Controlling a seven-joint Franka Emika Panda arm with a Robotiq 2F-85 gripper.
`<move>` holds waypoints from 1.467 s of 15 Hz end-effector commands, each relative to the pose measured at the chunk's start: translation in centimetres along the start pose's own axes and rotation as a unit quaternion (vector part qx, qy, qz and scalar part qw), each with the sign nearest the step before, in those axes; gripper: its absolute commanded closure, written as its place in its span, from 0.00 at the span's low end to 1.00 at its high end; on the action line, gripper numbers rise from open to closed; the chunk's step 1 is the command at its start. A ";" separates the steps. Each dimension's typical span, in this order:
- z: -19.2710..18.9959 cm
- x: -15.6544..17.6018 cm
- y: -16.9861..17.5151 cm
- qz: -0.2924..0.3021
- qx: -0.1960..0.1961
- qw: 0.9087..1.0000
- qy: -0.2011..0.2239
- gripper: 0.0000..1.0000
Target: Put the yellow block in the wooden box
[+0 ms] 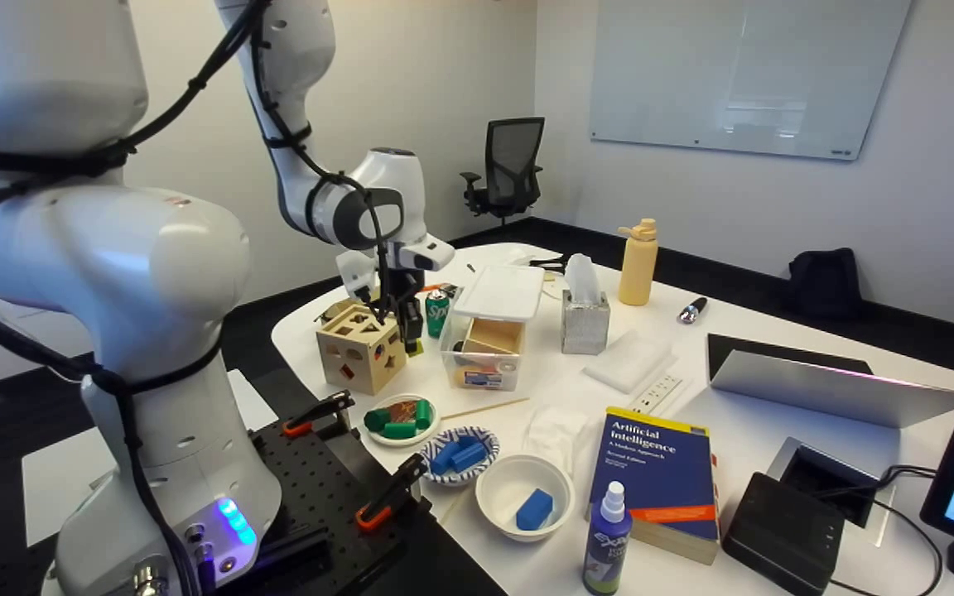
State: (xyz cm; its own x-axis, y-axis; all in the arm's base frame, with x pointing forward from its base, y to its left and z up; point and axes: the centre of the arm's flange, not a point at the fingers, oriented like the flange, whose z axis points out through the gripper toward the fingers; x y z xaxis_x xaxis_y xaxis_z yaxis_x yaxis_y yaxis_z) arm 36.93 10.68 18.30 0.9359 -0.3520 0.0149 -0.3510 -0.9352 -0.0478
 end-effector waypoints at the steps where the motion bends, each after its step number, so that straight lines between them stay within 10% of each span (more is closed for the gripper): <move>1: -5.1 -5.3 -6.1 -0.107 0.003 0.994 -0.002 0.91; 12: -6.7 -12.3 -17.2 -0.330 0.005 0.944 -0.029 0.91; 22: -1.0 -8.7 -20.1 -0.342 -0.001 0.937 -0.065 0.91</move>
State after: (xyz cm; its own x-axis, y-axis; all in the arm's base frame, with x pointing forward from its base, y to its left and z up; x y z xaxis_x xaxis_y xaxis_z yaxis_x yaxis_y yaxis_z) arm 34.30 30.84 21.56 0.9419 0.3287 -0.0689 0.3242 -0.9434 -0.0698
